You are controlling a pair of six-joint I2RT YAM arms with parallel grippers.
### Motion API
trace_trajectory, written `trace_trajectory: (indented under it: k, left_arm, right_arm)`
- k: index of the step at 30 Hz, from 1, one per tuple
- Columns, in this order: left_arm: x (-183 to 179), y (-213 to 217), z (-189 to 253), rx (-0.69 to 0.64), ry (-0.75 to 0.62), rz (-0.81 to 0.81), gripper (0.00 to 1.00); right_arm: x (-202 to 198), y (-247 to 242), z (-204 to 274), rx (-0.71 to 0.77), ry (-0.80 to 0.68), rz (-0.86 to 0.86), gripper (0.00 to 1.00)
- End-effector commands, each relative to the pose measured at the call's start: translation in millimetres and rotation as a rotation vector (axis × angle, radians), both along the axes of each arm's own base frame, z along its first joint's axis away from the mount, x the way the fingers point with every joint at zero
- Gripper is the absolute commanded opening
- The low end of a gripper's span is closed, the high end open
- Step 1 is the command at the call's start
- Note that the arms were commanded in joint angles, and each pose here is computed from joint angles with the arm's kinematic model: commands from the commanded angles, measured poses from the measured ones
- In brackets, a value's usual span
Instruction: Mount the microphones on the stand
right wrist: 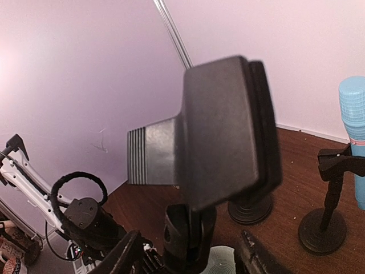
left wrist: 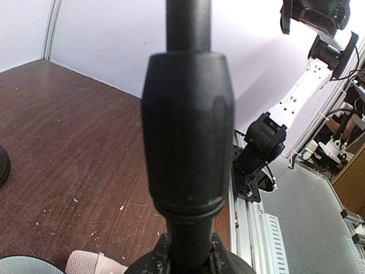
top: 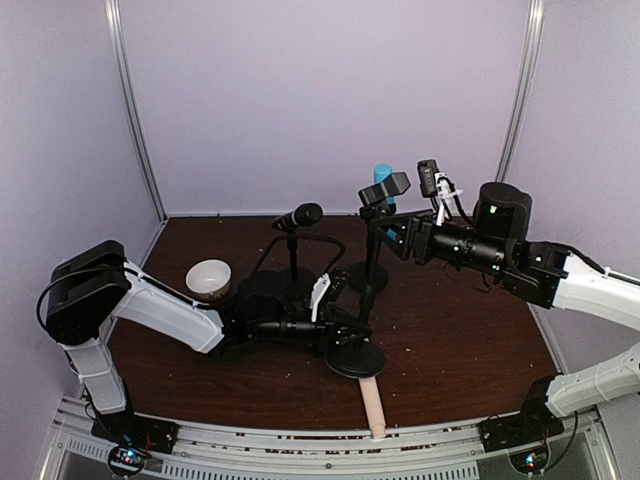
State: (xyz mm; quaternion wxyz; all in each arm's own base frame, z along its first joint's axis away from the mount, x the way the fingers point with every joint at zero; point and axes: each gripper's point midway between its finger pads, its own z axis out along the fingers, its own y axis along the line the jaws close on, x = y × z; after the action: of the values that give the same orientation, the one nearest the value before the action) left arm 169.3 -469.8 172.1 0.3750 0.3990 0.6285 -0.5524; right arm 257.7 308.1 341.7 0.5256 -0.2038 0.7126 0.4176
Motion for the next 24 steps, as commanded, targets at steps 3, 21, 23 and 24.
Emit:
trace_trajectory:
  k: [3,21,23,24]
  left_arm:
    - [-4.6,-1.3,43.8,-0.131,-0.075,-0.017,0.00]
    - [-6.4,-0.2,66.7,-0.200,-0.121,-0.024,0.00]
    - [-7.2,-0.6,70.0,-0.212,-0.121,-0.030,0.00]
    - [-7.1,-1.1,71.0,-0.214,-0.119,-0.031,0.00]
  right_arm:
    - [-2.7,-4.7,16.8,0.082,-0.026,-0.004,0.48]
    - [-19.7,-3.3,-66.3,0.111,0.156,0.054,0.14]
    - [-26.1,-1.8,-74.1,0.115,0.172,0.080,0.14]
    - [-29.3,-0.7,-78.2,0.107,0.174,0.091,0.14]
